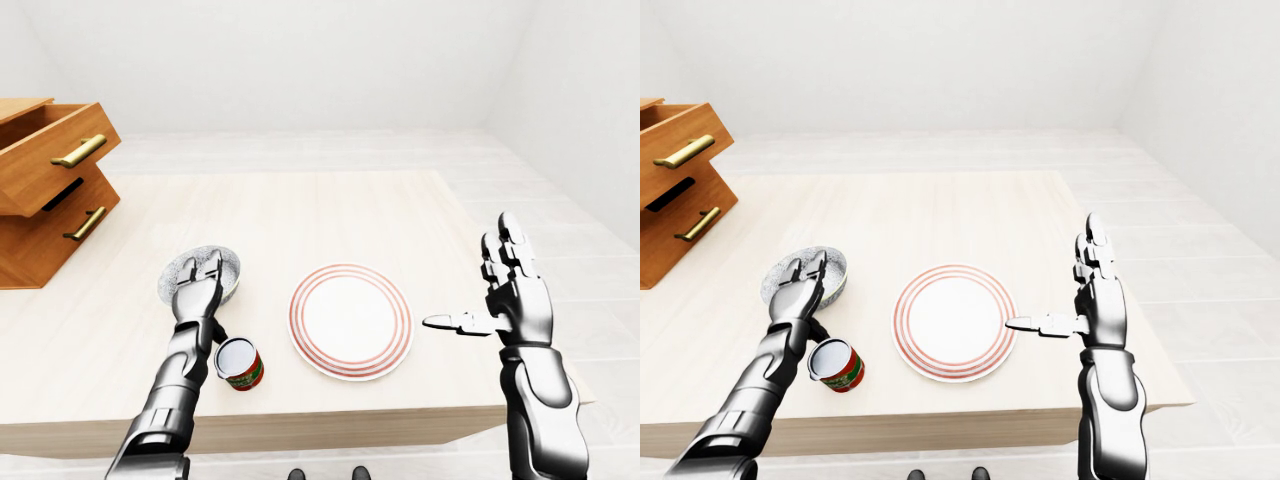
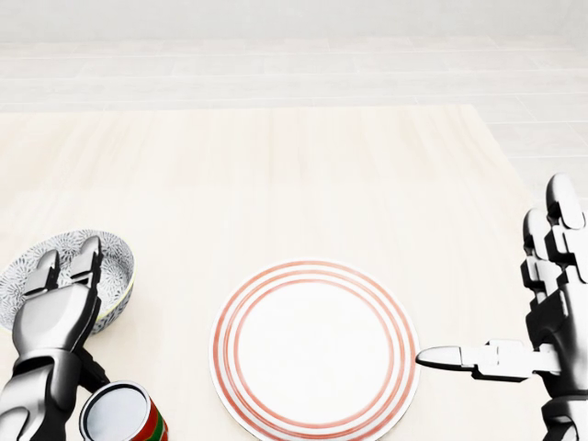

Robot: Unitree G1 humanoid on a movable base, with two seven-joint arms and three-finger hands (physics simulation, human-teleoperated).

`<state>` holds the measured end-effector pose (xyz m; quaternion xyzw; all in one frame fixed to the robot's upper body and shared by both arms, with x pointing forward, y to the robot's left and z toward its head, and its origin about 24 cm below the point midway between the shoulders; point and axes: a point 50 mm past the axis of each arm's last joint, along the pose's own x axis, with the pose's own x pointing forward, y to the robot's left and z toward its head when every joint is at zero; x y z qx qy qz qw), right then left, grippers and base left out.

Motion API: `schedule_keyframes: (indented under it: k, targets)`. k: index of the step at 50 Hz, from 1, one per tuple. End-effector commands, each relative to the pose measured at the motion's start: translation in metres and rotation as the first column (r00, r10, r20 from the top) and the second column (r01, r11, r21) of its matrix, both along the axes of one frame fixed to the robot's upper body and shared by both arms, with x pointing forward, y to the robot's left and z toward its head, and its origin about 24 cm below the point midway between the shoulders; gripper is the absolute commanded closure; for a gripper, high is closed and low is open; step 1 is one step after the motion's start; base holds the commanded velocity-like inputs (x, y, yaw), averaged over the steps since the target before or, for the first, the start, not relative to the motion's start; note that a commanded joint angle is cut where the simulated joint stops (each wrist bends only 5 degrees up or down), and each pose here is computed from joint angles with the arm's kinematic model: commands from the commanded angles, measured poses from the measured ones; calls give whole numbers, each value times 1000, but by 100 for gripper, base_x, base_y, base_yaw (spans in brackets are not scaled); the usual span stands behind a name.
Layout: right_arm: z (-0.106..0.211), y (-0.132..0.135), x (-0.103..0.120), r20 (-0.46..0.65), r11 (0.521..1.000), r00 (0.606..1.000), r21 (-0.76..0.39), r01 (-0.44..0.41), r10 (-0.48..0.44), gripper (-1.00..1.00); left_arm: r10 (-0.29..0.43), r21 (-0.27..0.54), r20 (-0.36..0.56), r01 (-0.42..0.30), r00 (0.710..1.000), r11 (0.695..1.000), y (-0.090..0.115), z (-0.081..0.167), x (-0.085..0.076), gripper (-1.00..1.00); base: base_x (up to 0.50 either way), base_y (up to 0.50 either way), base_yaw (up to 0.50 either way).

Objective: Put the bowl on the plate.

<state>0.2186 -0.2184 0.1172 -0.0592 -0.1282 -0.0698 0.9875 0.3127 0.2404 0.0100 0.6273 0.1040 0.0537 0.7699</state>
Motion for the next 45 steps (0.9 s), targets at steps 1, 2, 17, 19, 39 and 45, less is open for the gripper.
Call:
schedule_keyframes:
  k: [1, 2, 17, 19, 39, 45]
  targets:
    - [1, 0, -1, 3, 1000, 1000, -1, 0, 0, -100, -2, -7, -19, 2, 1000, 1000, -1, -7, -3, -100, 0, 0, 0]
    - [1, 0, -1, 3, 1000, 1000, -2, 0, 0, -100, -2, -7, -19, 2, 1000, 1000, -1, -7, -3, -100, 0, 0, 0]
    - [1, 0, 0, 3, 1000, 1000, -3, 0, 0, -100, -3, -6, -18, 3, 1000, 1000, -2, -6, -3, -8, 0, 0, 0]
    - [0, 0, 0, 1, 1000, 1000, -2, 0, 0, -100, -3, -5, -17, 3, 1000, 1000, -1, -6, -4, -8, 0, 0, 0]
    - [1, -1, -1, 1, 1000, 1000, -6, 4, -4, -100, 1, -10, -6, -1, 1000, 1000, 0, -2, -3, 26, 0, 0, 0]
    - [2, 0, -2, 8, 1000, 1000, -10, 3, -3, -100, 6, -13, 3, -6, 1000, 1000, 1, 1, -3, 55, 0, 0, 0]
